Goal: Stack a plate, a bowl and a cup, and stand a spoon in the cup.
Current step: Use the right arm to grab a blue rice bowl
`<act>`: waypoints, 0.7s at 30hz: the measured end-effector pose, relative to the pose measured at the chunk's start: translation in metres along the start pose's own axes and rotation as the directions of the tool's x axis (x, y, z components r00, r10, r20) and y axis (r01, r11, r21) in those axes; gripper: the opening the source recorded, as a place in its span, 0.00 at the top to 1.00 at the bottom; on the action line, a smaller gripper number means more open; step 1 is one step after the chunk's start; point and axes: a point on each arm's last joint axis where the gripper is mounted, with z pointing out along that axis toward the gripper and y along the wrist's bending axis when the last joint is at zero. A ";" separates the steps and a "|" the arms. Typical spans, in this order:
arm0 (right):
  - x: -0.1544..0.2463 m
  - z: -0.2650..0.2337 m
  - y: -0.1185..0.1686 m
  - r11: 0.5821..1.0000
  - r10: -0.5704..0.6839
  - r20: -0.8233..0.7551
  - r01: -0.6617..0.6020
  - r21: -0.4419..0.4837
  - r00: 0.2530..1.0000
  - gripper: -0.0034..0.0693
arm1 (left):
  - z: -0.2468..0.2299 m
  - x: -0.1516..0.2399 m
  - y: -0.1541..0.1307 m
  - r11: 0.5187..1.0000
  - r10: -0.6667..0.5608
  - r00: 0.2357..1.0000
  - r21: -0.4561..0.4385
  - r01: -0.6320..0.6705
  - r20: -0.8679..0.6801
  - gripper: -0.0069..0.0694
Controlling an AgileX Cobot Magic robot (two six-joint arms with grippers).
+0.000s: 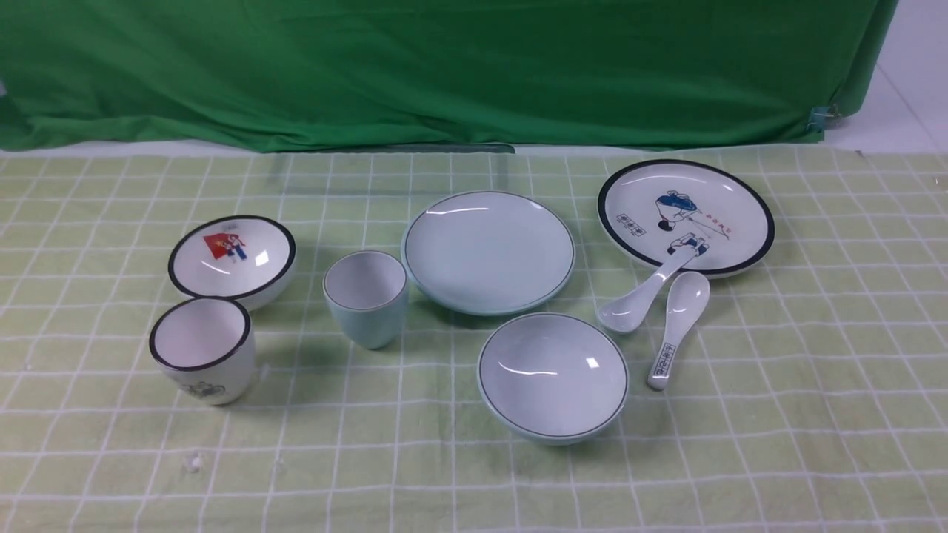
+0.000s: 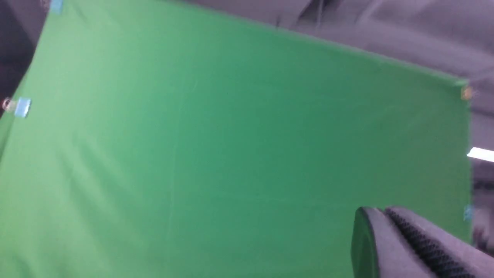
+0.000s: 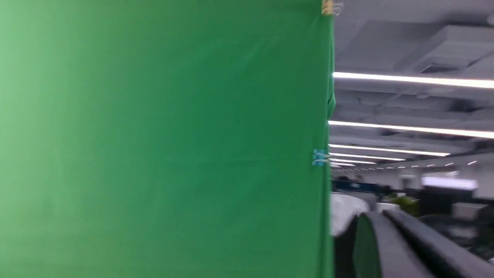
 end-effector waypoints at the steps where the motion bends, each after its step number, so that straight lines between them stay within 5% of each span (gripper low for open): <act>1: 0.003 0.015 0.001 1.000 -0.029 -0.045 0.029 -0.007 0.999 0.93 | 0.016 -0.006 0.000 1.000 0.022 0.999 -0.012 -0.022 -0.050 0.95; 3: 0.008 0.032 0.002 0.999 -0.033 -0.102 0.032 -0.016 0.994 0.93 | 0.032 -0.006 0.000 0.998 0.050 0.994 -0.019 -0.052 -0.097 0.95; 6: 0.052 0.078 0.011 0.996 0.060 -0.436 -0.083 -0.035 0.898 0.93 | 0.074 0.021 0.005 0.998 0.030 0.950 -0.042 -0.045 -0.311 0.95; 9: 0.104 0.104 0.028 0.986 0.042 -0.756 -0.148 -0.074 0.653 0.94 | 0.091 0.054 0.005 0.997 -0.044 0.814 -0.078 -0.001 -0.579 0.95; 10: 0.103 0.105 0.029 0.985 0.035 -0.765 -0.151 -0.082 0.643 0.94 | 0.090 0.055 0.005 0.996 -0.049 0.803 -0.084 -0.001 -0.594 0.95; 12: 0.148 0.117 0.059 0.958 -0.105 -0.933 -0.216 -0.188 0.345 0.93 | 0.089 0.089 -0.001 0.999 -0.016 0.548 -0.041 -0.033 -0.836 0.95; 13: 0.148 0.120 0.063 0.953 -0.118 -0.934 -0.226 -0.202 0.338 0.92 | 0.089 0.091 -0.002 0.999 -0.011 0.543 -0.034 -0.032 -0.840 0.95; 14: 0.164 0.124 0.081 0.933 -0.170 -0.954 -0.271 -0.235 0.245 0.88 | 0.085 0.106 -0.007 0.999 0.023 0.407 0.011 -0.033 -0.913 0.95; 17: 0.182 0.137 0.128 0.874 -0.283 -0.939 -0.351 -0.337 0.197 0.70 | 0.076 0.131 -0.017 0.995 0.097 0.185 0.101 0.012 -0.978 0.95; 18: 0.184 0.138 0.129 0.873 -0.285 -0.939 -0.351 -0.338 0.194 0.68 | 0.076 0.131 -0.017 0.995 0.097 0.181 0.101 0.012 -0.979 0.95; 21: 0.210 0.141 0.174 0.825 -0.368 -0.918 -0.403 -0.395 0.147 0.42 | 0.074 0.141 -0.025 0.984 0.166 0.121 0.173 0.051 -0.979 0.95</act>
